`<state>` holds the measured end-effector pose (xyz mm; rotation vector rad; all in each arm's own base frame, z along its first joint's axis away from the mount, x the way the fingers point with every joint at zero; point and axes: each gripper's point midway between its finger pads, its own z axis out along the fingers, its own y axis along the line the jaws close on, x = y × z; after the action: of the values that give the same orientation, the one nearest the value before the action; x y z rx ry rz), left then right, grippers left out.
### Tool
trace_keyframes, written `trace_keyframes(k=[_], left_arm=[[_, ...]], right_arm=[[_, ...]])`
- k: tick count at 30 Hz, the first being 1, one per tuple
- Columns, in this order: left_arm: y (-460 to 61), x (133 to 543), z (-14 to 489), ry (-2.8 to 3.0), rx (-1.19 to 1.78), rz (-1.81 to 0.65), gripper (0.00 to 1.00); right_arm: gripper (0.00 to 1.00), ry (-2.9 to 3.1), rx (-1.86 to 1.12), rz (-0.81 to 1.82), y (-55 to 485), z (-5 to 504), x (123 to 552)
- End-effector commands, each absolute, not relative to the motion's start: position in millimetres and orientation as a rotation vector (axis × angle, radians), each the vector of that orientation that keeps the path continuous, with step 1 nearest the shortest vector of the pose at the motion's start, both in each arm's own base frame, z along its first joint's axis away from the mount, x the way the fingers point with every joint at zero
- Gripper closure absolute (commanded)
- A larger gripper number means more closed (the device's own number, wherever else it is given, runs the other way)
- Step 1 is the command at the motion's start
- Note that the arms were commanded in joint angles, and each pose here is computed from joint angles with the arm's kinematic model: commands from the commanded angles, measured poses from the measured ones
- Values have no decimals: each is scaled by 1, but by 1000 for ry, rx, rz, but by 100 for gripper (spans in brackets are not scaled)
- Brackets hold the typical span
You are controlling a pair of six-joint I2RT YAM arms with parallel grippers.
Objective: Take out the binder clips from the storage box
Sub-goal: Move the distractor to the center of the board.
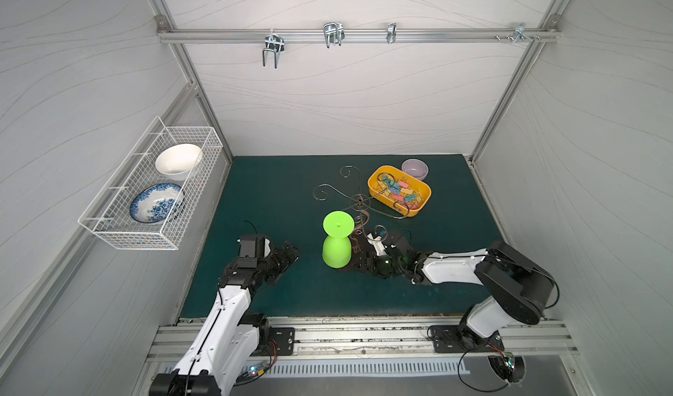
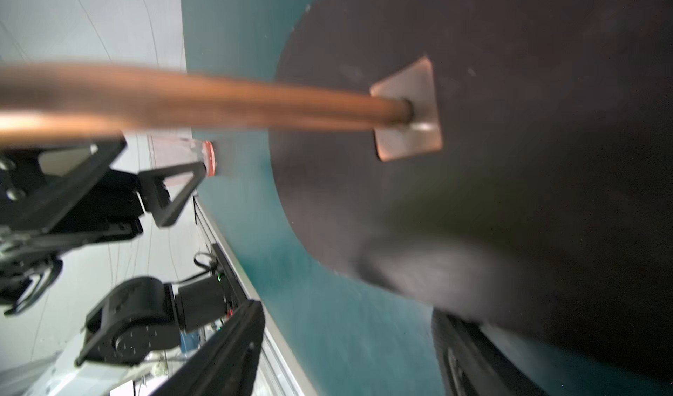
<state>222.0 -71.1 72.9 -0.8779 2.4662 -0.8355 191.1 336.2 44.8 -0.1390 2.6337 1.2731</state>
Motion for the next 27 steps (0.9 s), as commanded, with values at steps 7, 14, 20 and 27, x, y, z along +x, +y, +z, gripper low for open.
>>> trace_keyframes(k=[7, 14, 20, 27], left_arm=[[-79, 234, 87, 2458, -828, -885, 2], [-83, 233, 80, 2474, -837, -894, 2], [-87, 234, 75, 2494, -833, -894, 2], [-91, 238, 72, 2520, -812, -892, 2]], right_arm=[[24, 2672, 63, 1096, 338, 2, 228], [24, 2686, 141, 1146, 346, -9, 263], [25, 2712, 118, 1108, 355, -13, 299], [26, 2740, 122, 1093, 367, -15, 344]])
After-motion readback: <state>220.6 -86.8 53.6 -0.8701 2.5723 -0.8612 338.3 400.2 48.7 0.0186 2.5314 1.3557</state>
